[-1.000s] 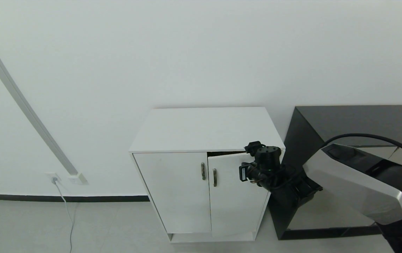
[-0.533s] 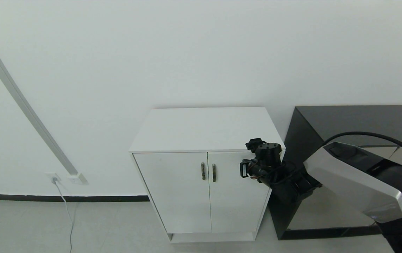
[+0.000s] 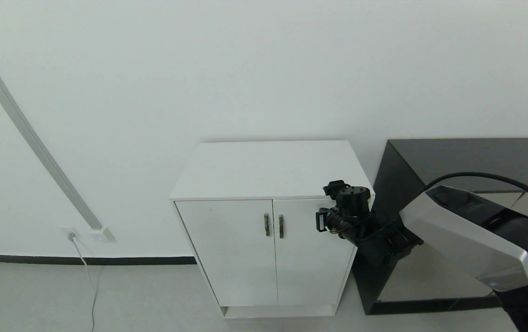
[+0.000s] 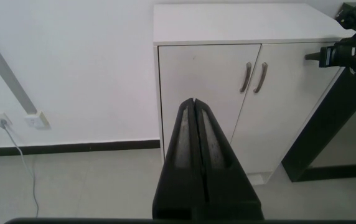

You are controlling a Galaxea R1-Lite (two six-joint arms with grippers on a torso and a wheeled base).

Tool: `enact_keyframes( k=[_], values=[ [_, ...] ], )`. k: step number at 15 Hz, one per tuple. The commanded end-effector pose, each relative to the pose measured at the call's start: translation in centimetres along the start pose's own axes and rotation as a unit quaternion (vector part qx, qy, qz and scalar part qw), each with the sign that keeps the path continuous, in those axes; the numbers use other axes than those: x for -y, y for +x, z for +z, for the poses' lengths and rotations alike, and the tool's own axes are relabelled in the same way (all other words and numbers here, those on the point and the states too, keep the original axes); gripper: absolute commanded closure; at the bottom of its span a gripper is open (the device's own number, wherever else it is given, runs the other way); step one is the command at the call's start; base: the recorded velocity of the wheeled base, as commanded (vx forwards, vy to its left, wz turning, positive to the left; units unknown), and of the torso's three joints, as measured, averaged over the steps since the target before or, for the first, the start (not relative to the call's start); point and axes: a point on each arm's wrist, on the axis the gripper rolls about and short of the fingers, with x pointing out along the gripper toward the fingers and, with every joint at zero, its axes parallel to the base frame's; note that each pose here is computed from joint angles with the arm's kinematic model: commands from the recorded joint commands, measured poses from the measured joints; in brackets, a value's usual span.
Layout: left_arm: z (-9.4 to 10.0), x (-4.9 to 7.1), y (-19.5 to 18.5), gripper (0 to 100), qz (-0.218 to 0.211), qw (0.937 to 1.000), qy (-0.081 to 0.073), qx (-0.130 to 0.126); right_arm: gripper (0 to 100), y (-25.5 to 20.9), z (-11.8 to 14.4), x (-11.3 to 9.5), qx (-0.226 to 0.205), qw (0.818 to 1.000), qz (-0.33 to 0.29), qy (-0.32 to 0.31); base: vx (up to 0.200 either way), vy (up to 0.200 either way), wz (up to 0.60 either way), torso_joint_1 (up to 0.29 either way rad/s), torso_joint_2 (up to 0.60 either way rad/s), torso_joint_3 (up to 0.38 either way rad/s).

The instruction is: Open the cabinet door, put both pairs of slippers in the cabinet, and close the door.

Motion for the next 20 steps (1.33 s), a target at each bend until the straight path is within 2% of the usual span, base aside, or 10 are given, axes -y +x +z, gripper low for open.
enact_keyframes(
  k=[1, 20],
  values=[
    [0.0, 0.0, 0.01, 100, 0.0, 1.0, 0.0, 0.0, 100, -0.02, 0.0, -0.02, 0.0, 1.0, 0.0, 0.0, 0.0, 0.0, 0.0, 0.0, 0.0, 0.0],
    [0.0, 0.0, 0.01, 100, 0.0, 1.0, 0.0, 0.0, 100, 0.71, -0.36, -0.09, 0.004, 1.0, -0.001, -0.006, 0.0, 0.0, 0.0, 0.0, 0.0, 0.0]
  ],
)
